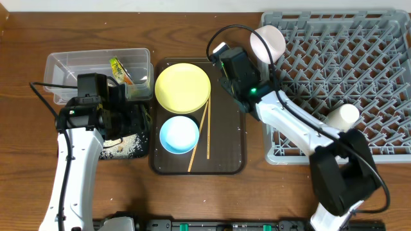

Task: Sort waste into correct bins and load items into the dishwasher rack
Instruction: 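Lower the pink bowl into the rack's back corner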

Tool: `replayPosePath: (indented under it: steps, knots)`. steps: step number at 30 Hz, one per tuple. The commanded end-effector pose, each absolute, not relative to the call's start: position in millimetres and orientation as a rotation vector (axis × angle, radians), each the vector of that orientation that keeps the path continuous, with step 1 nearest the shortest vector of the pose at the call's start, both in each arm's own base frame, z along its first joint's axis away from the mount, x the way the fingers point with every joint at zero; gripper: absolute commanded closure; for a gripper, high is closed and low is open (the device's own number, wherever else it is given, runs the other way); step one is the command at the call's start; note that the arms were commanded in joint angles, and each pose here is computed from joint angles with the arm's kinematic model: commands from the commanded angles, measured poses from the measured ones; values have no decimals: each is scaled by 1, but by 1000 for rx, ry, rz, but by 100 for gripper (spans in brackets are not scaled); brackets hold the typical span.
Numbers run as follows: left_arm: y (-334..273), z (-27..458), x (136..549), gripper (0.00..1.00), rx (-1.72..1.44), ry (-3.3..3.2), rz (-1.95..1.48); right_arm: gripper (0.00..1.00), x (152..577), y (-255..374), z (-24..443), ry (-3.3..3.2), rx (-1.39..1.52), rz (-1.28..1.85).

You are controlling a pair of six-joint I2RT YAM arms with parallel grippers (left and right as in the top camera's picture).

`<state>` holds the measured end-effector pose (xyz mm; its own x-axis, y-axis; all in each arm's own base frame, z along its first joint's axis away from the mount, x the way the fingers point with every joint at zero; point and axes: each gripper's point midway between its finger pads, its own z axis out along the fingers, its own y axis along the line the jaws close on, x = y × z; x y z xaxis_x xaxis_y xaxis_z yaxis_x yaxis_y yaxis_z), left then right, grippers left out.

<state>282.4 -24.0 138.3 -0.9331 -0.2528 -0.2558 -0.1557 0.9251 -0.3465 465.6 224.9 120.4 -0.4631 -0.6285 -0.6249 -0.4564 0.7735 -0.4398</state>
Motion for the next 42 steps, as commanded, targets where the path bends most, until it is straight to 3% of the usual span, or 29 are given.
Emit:
replayPosePath:
  steps: [1,6,11,14,24,31,38,42]
  knots:
    - [-23,137,280,34,-295,2791,-453,78,476,208,99,2176,-792,-297]
    - [-23,137,279,34,-296,2793,-454,82,497,184,98,2157,-688,-388]
    - [-23,137,279,34,-296,2793,-454,84,513,137,125,2102,-468,-607]
    - [-23,137,279,34,-296,2793,-454,90,514,117,144,2067,-375,-702]
    - [-23,137,279,34,-296,2793,-454,91,511,76,176,2030,-229,-830]
    - [-23,137,279,34,-295,2793,-453,93,501,57,166,2095,-156,-843]
    - [-23,137,279,34,-296,2793,-453,84,495,62,164,2174,-47,-557]
    - [-23,137,279,34,-296,2793,-453,73,494,67,184,2177,-56,-368]
